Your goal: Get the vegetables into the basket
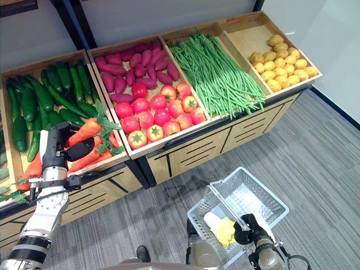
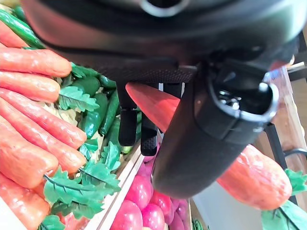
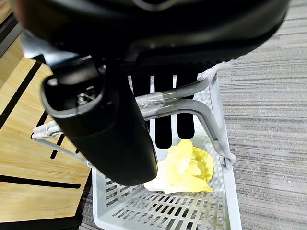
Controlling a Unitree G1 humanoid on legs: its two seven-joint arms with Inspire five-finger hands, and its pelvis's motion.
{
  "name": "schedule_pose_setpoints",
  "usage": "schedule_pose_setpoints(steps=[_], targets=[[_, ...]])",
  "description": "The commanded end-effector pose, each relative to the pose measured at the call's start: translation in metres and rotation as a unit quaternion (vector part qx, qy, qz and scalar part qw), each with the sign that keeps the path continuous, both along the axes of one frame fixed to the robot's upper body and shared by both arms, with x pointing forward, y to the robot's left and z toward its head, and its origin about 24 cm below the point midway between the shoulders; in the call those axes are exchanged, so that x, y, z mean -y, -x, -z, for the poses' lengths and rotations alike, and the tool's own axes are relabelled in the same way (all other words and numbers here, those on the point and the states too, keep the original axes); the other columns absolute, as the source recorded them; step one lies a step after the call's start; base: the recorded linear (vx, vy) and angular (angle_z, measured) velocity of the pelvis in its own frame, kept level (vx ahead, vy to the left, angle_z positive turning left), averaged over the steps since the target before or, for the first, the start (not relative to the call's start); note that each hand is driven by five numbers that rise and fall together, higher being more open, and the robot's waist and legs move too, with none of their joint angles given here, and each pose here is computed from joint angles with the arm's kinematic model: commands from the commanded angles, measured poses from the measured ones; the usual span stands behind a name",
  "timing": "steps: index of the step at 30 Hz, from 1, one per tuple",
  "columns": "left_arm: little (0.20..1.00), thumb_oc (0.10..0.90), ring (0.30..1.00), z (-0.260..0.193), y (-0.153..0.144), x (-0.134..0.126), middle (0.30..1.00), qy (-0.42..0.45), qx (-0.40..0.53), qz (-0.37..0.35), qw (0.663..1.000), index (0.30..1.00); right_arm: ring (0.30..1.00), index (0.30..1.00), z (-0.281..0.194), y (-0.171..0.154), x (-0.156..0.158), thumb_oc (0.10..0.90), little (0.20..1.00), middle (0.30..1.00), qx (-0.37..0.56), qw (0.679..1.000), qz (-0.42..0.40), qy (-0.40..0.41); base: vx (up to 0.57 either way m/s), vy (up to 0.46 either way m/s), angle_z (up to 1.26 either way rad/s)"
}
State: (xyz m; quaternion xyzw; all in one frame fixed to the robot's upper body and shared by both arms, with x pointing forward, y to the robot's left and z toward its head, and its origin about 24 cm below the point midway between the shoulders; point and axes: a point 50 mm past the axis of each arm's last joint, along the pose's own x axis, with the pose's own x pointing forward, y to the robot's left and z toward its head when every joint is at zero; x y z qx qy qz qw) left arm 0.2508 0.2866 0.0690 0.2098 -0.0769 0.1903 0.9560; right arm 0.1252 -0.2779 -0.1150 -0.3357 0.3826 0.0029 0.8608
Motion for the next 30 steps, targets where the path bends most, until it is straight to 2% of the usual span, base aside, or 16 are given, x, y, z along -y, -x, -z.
schedule_pose_setpoints(steps=[1,13,17,21,26,30], targets=[[0.3,0.4,0.3,-0.052,-0.012,0.002,0.3,-0.068,0.107,0.037,0.991,0.3,0.3,0.3,-0.022,-0.028,0.012,0.4,0.3,0.3,0.073,0.997,-0.012,0.015,0.0,0.036,-0.14],[0.3,0.4,0.3,-0.076,-0.033,0.035,0.3,-0.08,0.144,0.125,0.978,0.3,0.3,0.3,-0.043,-0.048,0.021,0.4,0.3,0.3,0.127,0.991,-0.005,0.031,-0.09,0.128,-0.33],[0.3,0.4,0.3,-0.08,-0.032,0.035,0.3,-0.083,0.149,0.127,0.977,0.3,0.3,0.3,-0.044,-0.052,0.016,0.4,0.3,0.3,0.134,0.991,-0.011,0.025,-0.14,0.172,-1.11],[0.3,0.4,0.3,-0.079,-0.015,0.018,0.3,-0.08,0.146,0.102,0.981,0.3,0.3,0.3,-0.037,-0.056,0.005,0.4,0.3,0.3,0.116,0.992,-0.033,0.018,-0.18,0.074,-1.13],[0.3,0.4,0.3,-0.07,-0.005,0.011,0.3,-0.067,0.134,0.089,0.985,0.3,0.3,0.3,-0.036,-0.056,0.001,0.4,0.3,0.3,0.113,0.993,-0.038,0.014,0.02,-0.125,-1.08],[0.3,0.4,0.3,-0.065,-0.01,0.017,0.3,-0.052,0.129,0.097,0.985,0.3,0.3,0.3,-0.038,-0.055,0.004,0.4,0.3,0.3,0.12,0.992,-0.038,0.02,0.1,-0.243,-0.62]])
